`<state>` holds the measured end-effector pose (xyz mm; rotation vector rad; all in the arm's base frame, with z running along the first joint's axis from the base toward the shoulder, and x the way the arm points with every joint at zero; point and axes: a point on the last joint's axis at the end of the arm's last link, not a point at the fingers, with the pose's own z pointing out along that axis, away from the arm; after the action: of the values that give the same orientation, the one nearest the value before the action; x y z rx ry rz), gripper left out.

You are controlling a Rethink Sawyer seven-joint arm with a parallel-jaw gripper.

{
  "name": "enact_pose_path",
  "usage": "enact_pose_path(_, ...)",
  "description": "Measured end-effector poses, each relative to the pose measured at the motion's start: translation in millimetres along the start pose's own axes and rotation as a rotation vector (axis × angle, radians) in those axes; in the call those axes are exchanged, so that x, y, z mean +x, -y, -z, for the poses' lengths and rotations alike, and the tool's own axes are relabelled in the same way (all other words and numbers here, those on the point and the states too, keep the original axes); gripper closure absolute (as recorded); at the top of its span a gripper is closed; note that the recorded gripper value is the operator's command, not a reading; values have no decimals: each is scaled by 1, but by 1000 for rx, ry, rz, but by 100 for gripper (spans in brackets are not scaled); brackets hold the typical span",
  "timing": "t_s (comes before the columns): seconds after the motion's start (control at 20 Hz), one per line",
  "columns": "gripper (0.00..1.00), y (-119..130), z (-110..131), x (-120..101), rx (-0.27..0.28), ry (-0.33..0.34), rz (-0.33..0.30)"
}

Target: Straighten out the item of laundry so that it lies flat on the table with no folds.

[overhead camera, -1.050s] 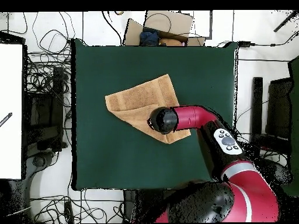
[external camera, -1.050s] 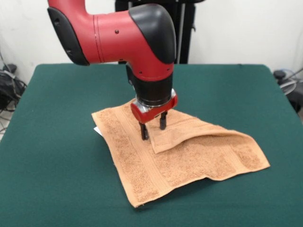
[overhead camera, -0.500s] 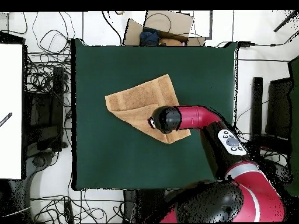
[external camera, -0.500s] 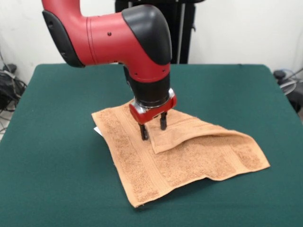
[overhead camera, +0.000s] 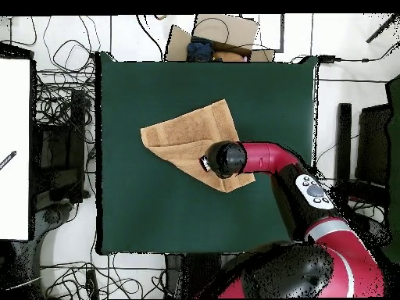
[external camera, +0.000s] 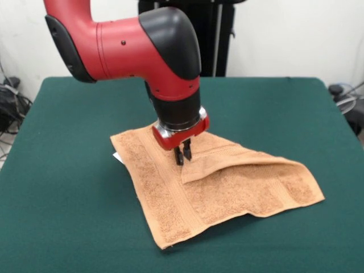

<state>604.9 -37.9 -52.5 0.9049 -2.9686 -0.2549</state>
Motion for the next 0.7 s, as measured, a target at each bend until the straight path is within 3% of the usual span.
enact_pose_path(0.7,100,0,0,-1,-3,-5,-1)
